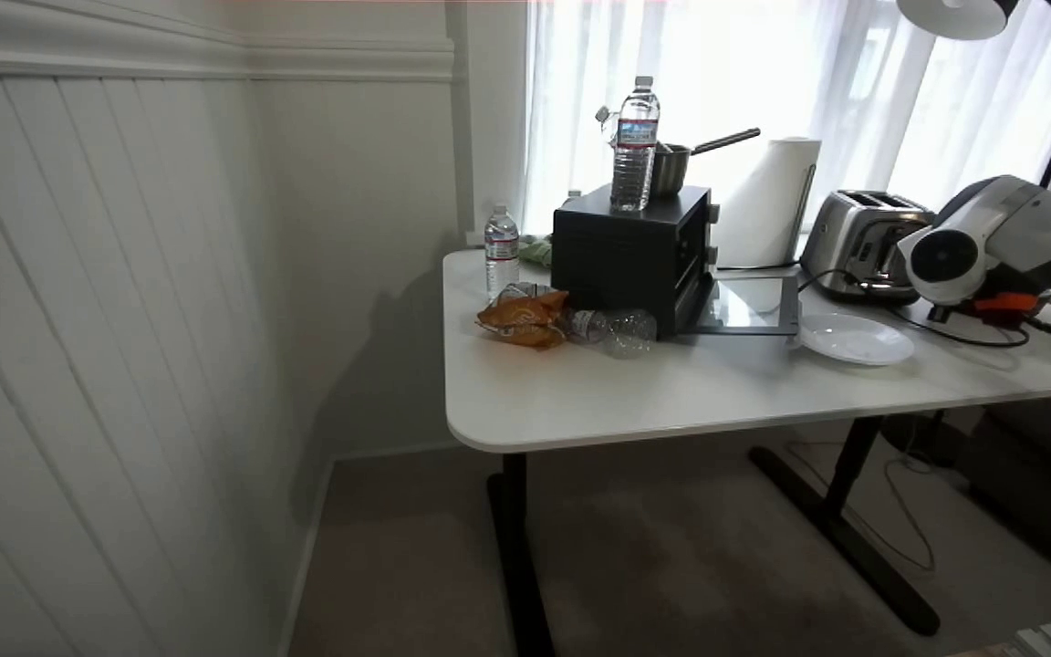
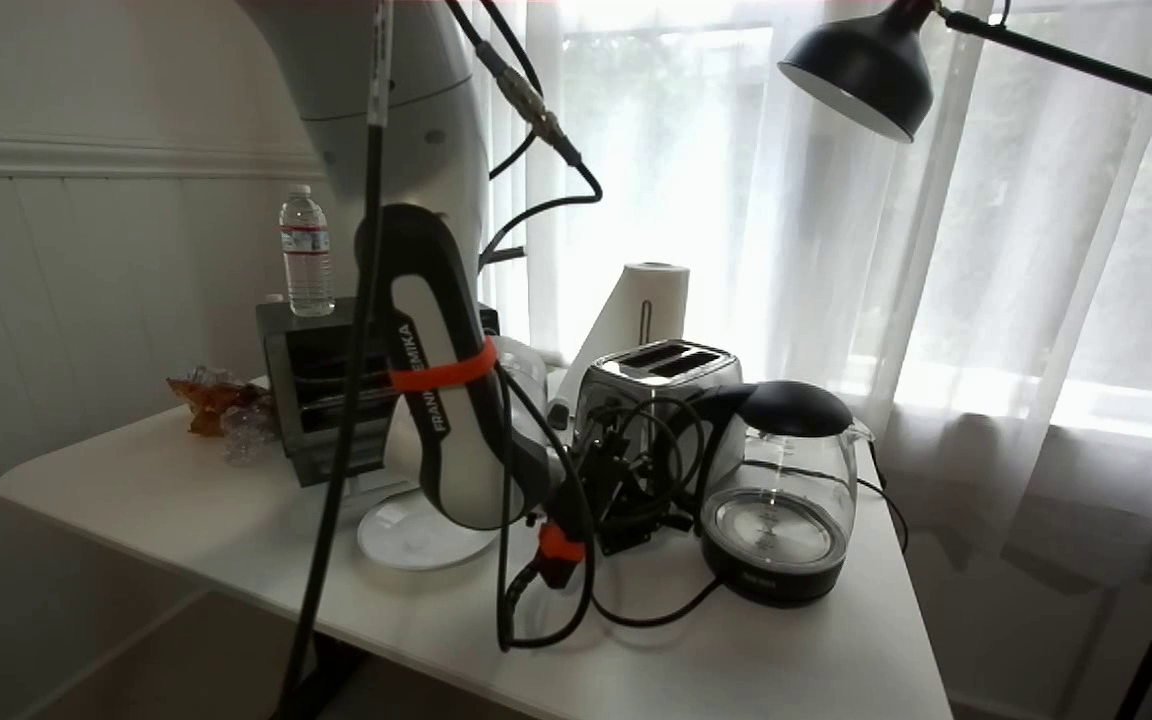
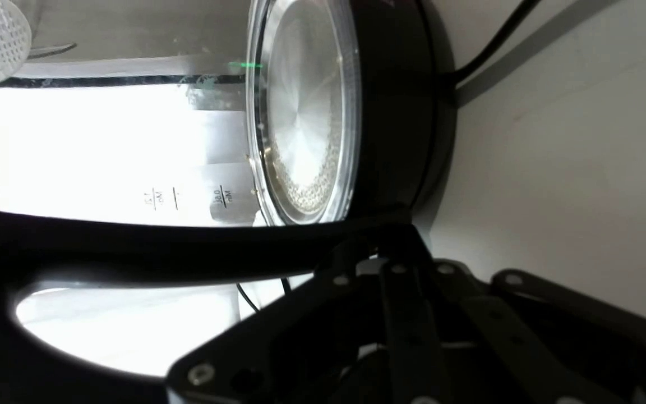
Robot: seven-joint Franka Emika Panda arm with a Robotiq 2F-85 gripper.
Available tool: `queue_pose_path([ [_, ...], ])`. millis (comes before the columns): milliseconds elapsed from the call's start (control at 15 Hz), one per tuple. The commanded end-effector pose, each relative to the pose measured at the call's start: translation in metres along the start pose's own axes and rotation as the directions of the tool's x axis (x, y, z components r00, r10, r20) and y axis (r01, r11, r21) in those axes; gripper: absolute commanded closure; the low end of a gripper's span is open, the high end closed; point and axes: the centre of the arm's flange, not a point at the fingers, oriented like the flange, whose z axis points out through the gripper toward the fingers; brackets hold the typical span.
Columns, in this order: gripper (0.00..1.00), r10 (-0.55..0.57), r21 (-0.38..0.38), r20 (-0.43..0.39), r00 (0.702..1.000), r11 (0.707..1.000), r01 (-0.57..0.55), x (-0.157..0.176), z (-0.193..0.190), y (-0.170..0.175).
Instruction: Push the kettle to the left
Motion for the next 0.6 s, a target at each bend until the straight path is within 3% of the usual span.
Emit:
queue_pose_path([
  [0,1.00,0.036,0.084,0.016,0.999,0.996,-0.037,-0.002,-0.008,0.009],
  [200,0.99,0.076,0.144,0.032,0.997,0.986,-0.080,-0.004,-0.025,0.022],
  [533,1.00,0.127,0.275,0.131,0.983,0.948,-0.159,-0.009,-0.056,0.057],
])
